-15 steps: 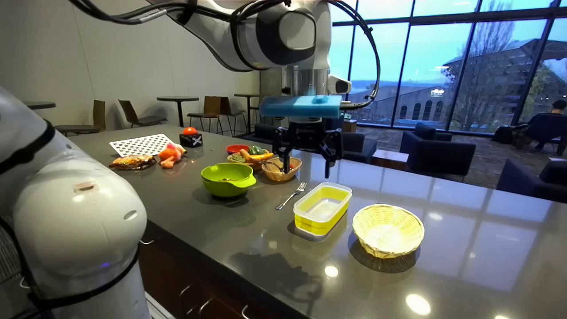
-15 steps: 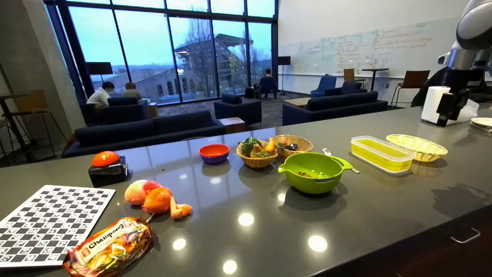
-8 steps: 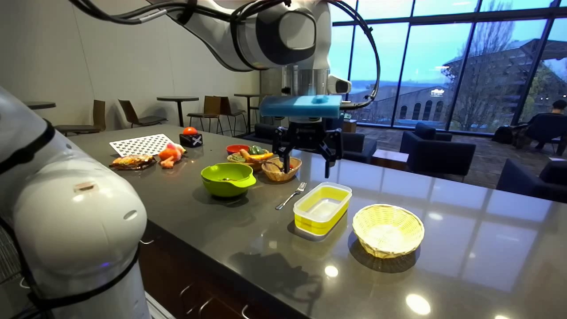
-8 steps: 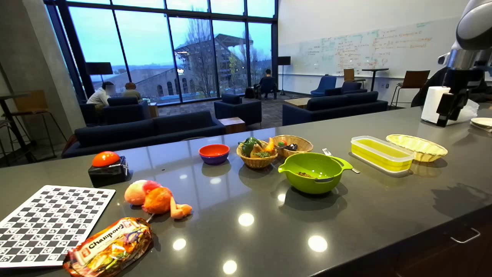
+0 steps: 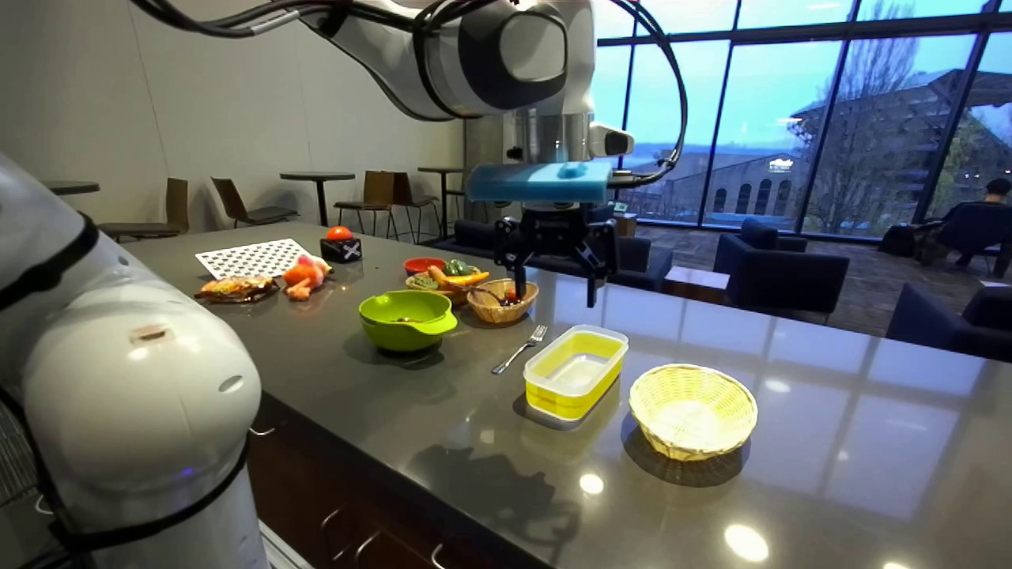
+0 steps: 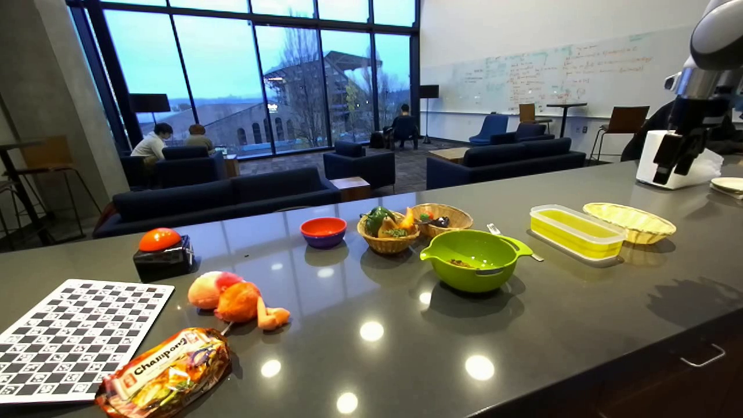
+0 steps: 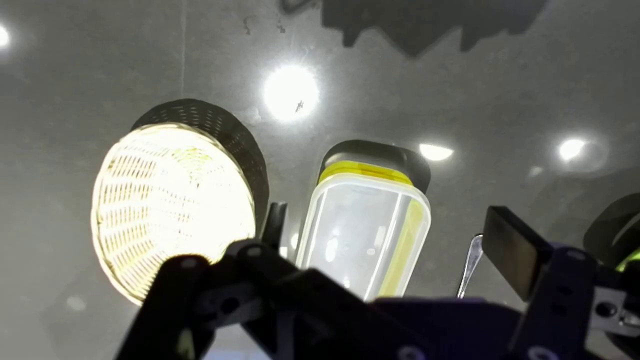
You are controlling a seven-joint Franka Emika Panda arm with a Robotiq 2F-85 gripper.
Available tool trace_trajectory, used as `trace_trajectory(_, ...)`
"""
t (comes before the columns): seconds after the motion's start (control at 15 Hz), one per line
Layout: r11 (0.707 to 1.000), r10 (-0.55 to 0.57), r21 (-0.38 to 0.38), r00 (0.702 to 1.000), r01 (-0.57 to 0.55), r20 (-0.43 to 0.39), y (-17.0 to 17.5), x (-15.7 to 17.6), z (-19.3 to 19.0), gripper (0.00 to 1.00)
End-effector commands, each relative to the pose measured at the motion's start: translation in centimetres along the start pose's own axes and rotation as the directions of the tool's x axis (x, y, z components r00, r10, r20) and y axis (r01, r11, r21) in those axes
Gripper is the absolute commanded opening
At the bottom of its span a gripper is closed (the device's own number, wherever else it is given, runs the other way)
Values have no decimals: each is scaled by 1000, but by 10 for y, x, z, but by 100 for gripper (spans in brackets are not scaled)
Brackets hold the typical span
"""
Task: Put the first right bowl in the second right bowl
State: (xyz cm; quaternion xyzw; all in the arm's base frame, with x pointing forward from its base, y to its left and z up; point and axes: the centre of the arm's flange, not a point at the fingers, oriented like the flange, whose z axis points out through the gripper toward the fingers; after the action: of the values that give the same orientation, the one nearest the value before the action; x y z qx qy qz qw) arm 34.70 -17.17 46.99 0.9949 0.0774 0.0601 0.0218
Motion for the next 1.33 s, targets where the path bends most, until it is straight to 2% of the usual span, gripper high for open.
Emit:
trace_trajectory(0.0,996,89,-7,995,-90,-36,29,7,-11,100)
trace_trajectory(0.27,982,190,11,982,-190,-19,69,7,-6,100)
trace_trajectory(0.47,975,220,0,974,-220,-60,94,7,2,100)
trace_trajectory(0.87,978,171,-96,975,-185,-142,119,26,8,100)
trace_trajectory(1.0,973,191,-101,972,-205,-137,127,32,10,100)
trace_trajectory(1.27,963,251,-86,965,-257,-74,146,35,24,100)
